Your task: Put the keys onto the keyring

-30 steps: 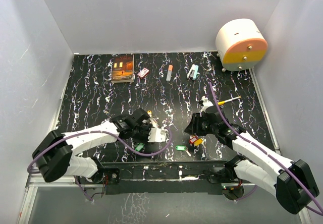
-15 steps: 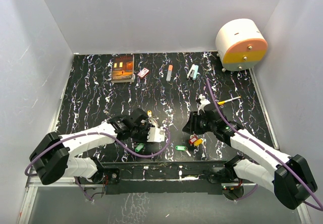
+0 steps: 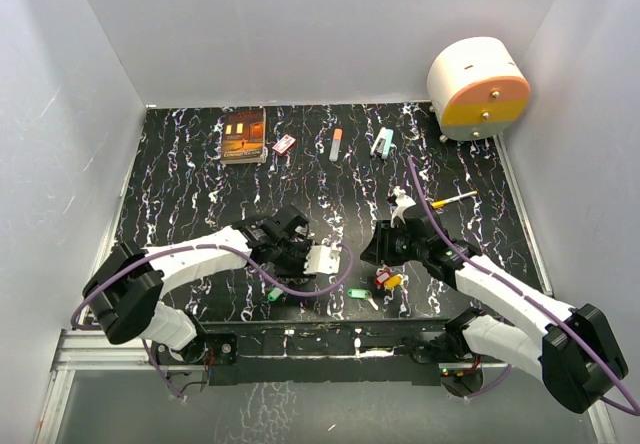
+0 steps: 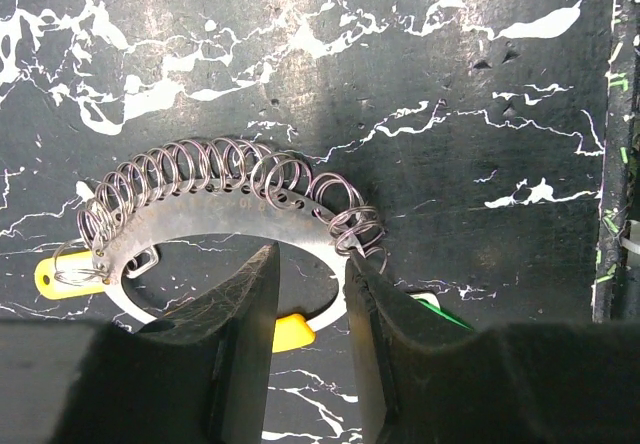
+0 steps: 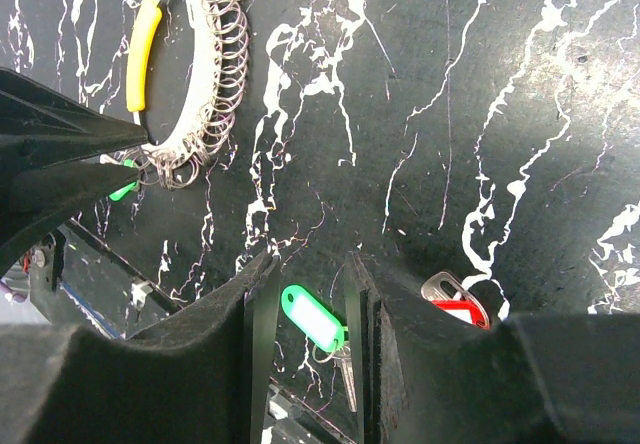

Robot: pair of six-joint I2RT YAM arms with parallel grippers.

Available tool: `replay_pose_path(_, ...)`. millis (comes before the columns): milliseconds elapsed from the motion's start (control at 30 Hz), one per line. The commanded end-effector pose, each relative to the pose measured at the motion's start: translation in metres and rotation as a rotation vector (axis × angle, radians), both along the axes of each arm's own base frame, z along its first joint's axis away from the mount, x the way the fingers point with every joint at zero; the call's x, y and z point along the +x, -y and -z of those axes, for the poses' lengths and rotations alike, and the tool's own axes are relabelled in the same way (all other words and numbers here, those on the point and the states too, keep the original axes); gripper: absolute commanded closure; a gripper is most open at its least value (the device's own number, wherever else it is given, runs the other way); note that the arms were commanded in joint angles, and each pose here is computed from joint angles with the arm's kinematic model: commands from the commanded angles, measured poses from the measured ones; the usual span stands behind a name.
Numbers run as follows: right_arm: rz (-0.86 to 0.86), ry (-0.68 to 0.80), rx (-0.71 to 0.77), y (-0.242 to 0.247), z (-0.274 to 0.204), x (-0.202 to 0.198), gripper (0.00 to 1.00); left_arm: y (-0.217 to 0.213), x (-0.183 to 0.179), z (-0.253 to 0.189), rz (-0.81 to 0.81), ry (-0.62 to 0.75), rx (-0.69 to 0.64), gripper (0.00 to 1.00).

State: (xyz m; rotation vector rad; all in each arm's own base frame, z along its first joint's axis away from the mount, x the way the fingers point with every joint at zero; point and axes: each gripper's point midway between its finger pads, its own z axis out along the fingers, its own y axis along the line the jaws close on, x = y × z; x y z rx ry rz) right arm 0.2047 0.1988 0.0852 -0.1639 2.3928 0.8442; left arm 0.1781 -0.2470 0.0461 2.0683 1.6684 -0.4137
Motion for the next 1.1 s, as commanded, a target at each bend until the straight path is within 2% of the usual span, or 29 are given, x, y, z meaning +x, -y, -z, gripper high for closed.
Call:
replay_pose_path(0,-0.013,0.097,0.041,-0.006,-0.020,0.010,0.63,0.004,-0.006,-0.009,0.026,-0.041,-0.008,0.68)
replay_pose_path(200,-0.013,0.093,0.038,-0.005,-0.020,0.009,0.63,0.000,-0.014,-0.009,0.022,-0.074,-0.007,0.69)
replay_pose_path(400,-0.002,0.091,0.043,-0.005,-0.020,0.009,0.63,-0.007,-0.015,-0.018,0.000,-0.037,-0.022,0.69)
replay_pose_path(600,-0.001,0.083,0.048,-0.007,-0.023,0.011,0.63,-0.019,-0.019,0.000,-0.011,-0.012,-0.017,0.69)
replay_pose_path(1067,0.022,0.081,0.055,-0.007,-0.025,0.013,0.63,-0.032,-0.016,0.009,-0.031,0.053,-0.012,0.69)
